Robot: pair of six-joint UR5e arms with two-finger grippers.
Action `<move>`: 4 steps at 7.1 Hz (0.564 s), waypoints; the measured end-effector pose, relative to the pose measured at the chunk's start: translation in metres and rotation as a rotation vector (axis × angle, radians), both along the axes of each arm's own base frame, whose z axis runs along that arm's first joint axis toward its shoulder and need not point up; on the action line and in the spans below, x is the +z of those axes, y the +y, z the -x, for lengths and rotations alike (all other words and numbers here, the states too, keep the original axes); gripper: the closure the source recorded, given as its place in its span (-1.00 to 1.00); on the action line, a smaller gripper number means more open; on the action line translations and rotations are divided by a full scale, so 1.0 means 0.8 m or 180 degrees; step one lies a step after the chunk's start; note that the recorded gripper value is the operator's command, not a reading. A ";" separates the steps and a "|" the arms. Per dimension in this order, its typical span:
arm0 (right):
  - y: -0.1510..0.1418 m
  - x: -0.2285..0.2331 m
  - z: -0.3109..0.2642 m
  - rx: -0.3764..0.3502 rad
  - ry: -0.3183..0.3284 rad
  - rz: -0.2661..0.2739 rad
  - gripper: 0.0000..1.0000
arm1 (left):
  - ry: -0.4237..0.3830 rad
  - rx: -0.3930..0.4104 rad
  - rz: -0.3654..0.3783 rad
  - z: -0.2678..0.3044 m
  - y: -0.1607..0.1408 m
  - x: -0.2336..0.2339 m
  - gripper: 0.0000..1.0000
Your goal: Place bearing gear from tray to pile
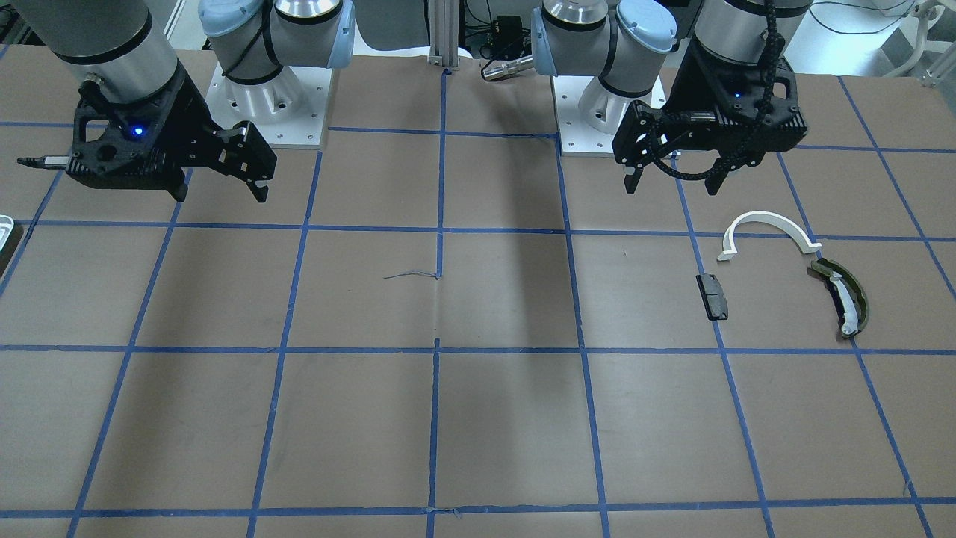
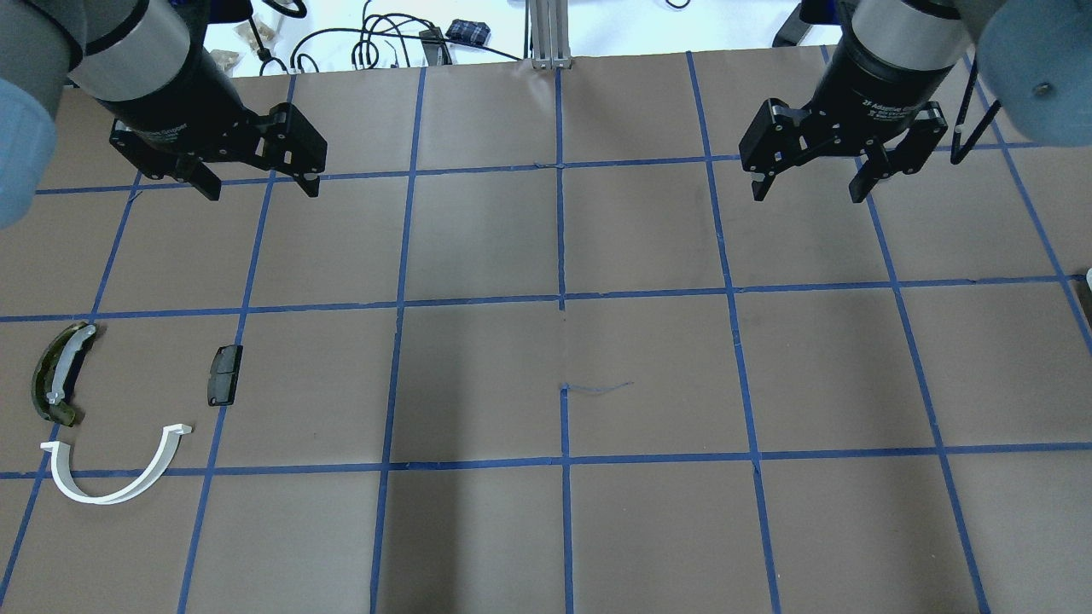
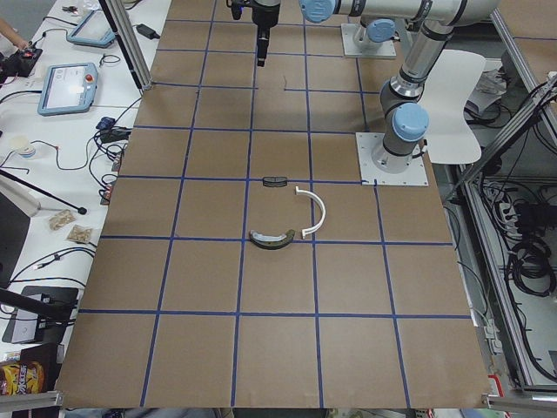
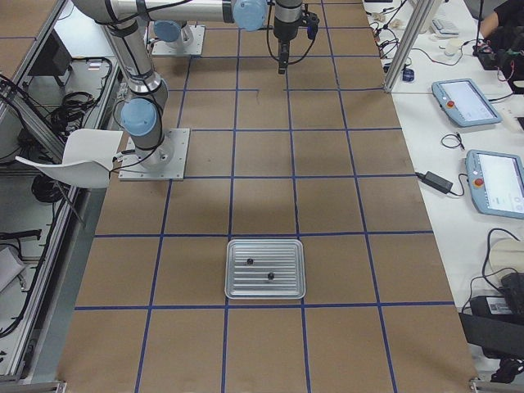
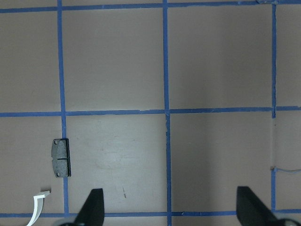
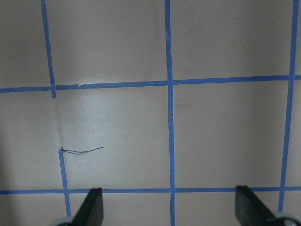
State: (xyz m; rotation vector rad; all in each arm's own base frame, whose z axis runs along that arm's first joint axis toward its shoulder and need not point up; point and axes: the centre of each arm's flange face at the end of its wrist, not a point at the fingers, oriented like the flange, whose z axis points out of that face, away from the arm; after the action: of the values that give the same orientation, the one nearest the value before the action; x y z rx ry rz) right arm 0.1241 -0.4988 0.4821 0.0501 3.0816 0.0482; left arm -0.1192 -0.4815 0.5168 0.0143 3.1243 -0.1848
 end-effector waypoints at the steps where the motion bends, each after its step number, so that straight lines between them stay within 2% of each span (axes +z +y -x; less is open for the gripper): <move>1: 0.000 -0.003 0.000 0.0001 -0.0001 -0.0005 -1.00 | 0.0000 0.0000 0.0004 0.000 0.001 0.001 -1.00; 4: 0.001 -0.004 0.003 0.0008 0.0088 -0.0021 -1.00 | 0.0000 0.0003 0.0008 0.000 0.002 0.001 -1.00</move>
State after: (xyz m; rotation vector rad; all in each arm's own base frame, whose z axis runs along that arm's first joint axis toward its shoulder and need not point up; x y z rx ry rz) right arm 0.1214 -0.4977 0.4785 0.0473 3.1094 0.0586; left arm -0.1192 -0.4801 0.5179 0.0128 3.1239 -0.1886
